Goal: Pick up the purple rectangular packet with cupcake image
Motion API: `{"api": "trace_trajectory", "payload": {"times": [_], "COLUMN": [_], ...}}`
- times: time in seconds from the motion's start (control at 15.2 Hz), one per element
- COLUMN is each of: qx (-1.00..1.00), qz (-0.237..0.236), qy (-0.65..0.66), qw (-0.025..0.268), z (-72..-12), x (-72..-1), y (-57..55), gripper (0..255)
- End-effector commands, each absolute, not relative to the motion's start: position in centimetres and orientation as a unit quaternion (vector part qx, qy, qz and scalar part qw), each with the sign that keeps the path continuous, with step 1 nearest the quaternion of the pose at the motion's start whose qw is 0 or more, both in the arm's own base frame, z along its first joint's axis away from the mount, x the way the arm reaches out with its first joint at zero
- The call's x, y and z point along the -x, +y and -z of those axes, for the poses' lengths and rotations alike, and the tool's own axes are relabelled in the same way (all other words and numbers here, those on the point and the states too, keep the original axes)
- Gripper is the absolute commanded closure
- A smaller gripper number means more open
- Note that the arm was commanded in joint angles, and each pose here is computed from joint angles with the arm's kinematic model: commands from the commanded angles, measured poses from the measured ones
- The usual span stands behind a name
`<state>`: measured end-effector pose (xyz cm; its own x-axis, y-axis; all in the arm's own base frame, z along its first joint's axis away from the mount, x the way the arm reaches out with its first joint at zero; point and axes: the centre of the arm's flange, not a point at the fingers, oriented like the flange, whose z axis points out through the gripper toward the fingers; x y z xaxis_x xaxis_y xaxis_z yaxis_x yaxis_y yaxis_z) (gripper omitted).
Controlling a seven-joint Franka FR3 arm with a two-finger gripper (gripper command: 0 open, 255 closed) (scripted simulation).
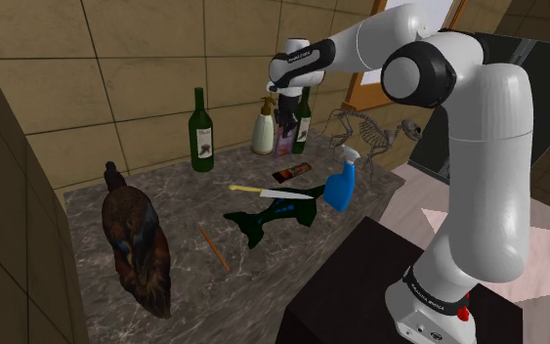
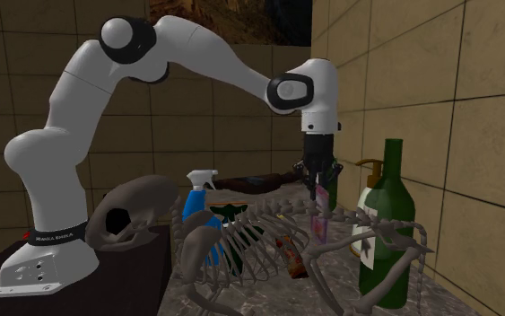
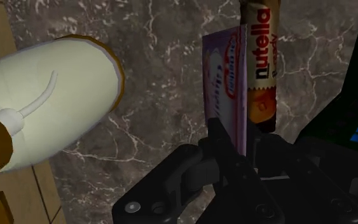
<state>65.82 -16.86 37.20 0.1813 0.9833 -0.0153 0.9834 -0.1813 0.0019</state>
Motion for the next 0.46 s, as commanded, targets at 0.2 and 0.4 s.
{"api": "trace_trajectory", "payload": {"times": [0.2, 0.4], "qx": [-0.768, -0.768], "qz": [0.005, 0.005], "qy": [0.640, 0.640], "qw": [0.006, 0.006], "z": [-39.8, -40.4], "x": [-65.9, -65.9], "y": [-16.9, -16.9], "gripper": [255, 255]}}
